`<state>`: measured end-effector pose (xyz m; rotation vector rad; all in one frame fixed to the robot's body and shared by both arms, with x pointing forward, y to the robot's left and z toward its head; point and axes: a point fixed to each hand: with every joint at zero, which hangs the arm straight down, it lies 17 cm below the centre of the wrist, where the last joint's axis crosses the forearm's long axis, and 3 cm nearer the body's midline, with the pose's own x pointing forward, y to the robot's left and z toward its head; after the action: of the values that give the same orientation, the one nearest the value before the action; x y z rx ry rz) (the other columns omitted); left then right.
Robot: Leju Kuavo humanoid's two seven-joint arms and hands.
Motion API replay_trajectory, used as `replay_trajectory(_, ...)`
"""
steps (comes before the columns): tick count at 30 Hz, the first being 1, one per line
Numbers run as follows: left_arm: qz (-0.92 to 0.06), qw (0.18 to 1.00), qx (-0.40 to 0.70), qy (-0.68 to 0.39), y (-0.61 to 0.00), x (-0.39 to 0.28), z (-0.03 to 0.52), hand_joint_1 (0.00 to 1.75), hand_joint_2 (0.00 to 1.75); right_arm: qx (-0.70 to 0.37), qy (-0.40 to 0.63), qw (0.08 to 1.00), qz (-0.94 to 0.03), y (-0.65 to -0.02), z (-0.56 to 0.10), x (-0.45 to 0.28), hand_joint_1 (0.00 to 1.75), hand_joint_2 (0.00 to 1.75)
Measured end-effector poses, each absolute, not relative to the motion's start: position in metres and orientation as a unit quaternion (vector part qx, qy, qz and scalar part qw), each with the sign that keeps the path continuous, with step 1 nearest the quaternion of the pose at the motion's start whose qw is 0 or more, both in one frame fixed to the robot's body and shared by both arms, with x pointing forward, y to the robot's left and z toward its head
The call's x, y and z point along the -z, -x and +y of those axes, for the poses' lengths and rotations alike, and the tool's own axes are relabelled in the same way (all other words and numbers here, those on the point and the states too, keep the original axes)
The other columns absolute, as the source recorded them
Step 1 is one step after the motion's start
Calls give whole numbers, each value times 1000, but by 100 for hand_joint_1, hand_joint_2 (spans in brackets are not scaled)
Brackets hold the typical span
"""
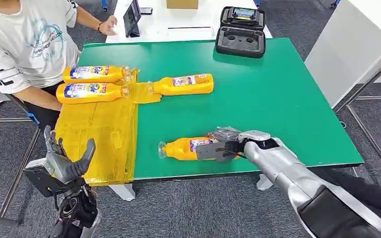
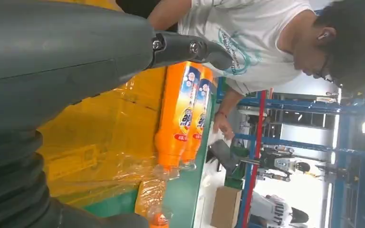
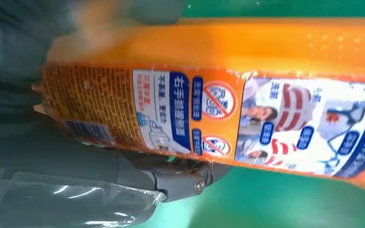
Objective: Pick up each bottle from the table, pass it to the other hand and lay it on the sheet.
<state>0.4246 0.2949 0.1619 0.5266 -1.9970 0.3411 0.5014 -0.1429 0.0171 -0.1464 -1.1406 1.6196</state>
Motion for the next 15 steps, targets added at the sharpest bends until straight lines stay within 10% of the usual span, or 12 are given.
replay_trajectory(15,-823,522,-174,-143,-419,-149,290,0,175,-483,35,506,-714,-516,-100,-97,175,175)
